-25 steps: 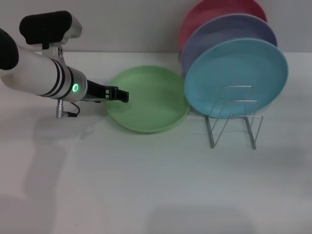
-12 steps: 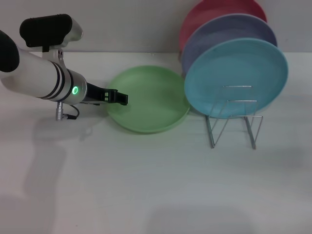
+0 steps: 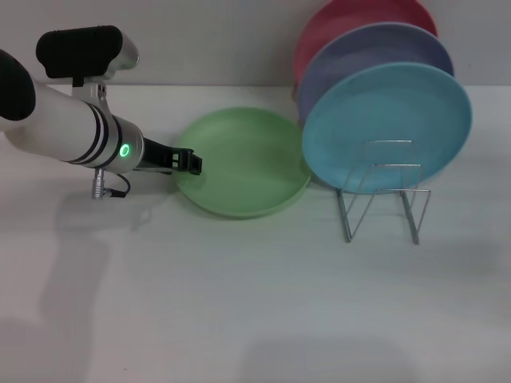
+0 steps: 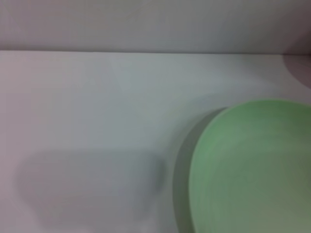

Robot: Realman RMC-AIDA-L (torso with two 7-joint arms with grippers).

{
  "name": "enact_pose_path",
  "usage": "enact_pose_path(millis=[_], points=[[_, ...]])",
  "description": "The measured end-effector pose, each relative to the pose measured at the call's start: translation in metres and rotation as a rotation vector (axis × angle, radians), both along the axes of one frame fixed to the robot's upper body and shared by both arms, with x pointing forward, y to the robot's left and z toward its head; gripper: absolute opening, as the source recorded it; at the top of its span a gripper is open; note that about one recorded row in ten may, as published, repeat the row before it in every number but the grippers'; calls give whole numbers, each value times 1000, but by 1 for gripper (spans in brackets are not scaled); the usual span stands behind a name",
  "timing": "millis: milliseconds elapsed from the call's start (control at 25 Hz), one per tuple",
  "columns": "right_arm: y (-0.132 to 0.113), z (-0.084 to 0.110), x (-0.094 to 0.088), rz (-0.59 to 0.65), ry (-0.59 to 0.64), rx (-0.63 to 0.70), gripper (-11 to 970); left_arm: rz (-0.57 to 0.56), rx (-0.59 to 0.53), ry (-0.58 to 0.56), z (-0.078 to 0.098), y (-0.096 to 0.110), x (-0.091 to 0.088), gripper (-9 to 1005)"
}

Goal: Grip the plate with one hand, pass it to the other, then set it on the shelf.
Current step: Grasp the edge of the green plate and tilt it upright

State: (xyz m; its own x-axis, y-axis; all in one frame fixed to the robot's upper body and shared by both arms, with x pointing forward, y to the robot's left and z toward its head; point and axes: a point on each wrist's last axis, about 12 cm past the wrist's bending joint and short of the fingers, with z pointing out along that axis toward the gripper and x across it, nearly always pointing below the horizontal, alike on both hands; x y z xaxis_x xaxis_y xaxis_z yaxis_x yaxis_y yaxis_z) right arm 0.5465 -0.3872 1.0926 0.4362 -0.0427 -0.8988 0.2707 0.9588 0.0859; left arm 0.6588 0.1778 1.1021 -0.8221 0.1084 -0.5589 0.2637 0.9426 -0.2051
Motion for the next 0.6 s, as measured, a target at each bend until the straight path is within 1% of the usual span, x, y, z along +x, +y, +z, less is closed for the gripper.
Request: enact_pose_path(millis=[120, 360, 600], points=[[0, 0, 0, 1, -1, 0, 565, -1, 1, 1, 0, 0, 0, 494], [1, 1, 0, 3, -9, -3, 565, -3, 10, 19, -4, -2, 0, 500], [1, 1, 0, 3, -9, -3, 564, -8, 13, 15, -3, -4, 1, 440]])
